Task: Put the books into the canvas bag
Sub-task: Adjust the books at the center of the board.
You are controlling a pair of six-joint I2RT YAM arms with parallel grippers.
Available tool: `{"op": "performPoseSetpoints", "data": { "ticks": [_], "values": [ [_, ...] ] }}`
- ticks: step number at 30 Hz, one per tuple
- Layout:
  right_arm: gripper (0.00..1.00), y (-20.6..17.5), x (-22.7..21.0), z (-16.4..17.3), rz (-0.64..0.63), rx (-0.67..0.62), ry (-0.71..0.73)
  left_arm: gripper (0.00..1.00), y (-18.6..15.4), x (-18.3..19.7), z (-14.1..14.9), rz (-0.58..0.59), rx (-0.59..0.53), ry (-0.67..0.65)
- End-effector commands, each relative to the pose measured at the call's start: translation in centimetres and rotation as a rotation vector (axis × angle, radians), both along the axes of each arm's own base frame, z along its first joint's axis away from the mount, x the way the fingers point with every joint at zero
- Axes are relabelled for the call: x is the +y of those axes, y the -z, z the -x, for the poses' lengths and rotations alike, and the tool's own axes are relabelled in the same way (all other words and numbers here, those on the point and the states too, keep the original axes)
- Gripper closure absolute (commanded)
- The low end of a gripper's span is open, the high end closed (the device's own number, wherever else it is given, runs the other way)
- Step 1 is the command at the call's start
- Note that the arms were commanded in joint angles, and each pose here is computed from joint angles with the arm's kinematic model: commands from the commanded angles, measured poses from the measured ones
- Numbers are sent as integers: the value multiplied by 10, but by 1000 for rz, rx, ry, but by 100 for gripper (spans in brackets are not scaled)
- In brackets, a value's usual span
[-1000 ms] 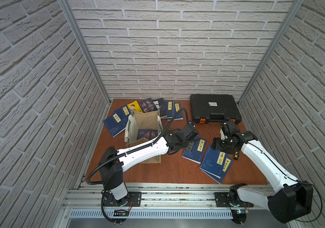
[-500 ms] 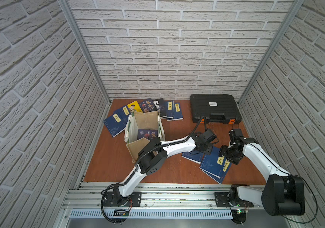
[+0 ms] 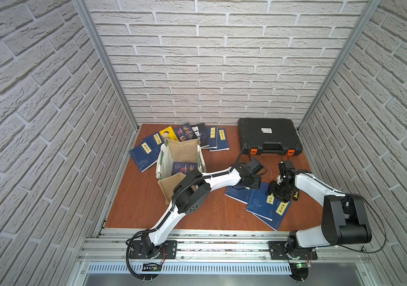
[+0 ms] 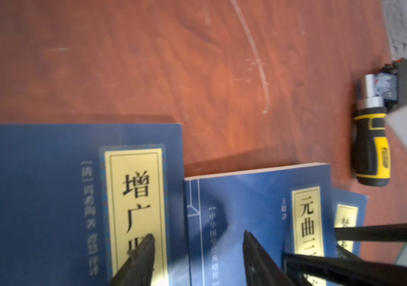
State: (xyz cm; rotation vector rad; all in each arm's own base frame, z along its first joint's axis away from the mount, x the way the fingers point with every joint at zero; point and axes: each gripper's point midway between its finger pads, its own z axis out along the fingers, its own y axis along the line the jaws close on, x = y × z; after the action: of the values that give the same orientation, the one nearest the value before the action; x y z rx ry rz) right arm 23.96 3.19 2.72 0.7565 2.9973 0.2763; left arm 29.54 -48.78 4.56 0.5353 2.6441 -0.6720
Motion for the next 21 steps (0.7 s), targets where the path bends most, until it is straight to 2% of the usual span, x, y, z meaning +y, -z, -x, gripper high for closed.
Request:
{"op": "performPoseSetpoints", "data": {
  "ticks": [1,5,8,17,21],
  "values": [
    [43,0,24,-18,-39,-43,-63,41,21,42,-1,-85,40,-84],
    [52,-2,44,-31,-40,-58,-129,41,25,73,-2,-103,53,-137],
    [53,-3,60,-39,-44,-61,-181,41,20,89,2,-97,55,-161],
    [55,7,84,-43,-46,-39,-263,41,-28,129,20,-14,-30,-254],
    [56,8,83,-38,-35,-36,-280,49,-37,125,44,14,-31,-237]
  ]
}}
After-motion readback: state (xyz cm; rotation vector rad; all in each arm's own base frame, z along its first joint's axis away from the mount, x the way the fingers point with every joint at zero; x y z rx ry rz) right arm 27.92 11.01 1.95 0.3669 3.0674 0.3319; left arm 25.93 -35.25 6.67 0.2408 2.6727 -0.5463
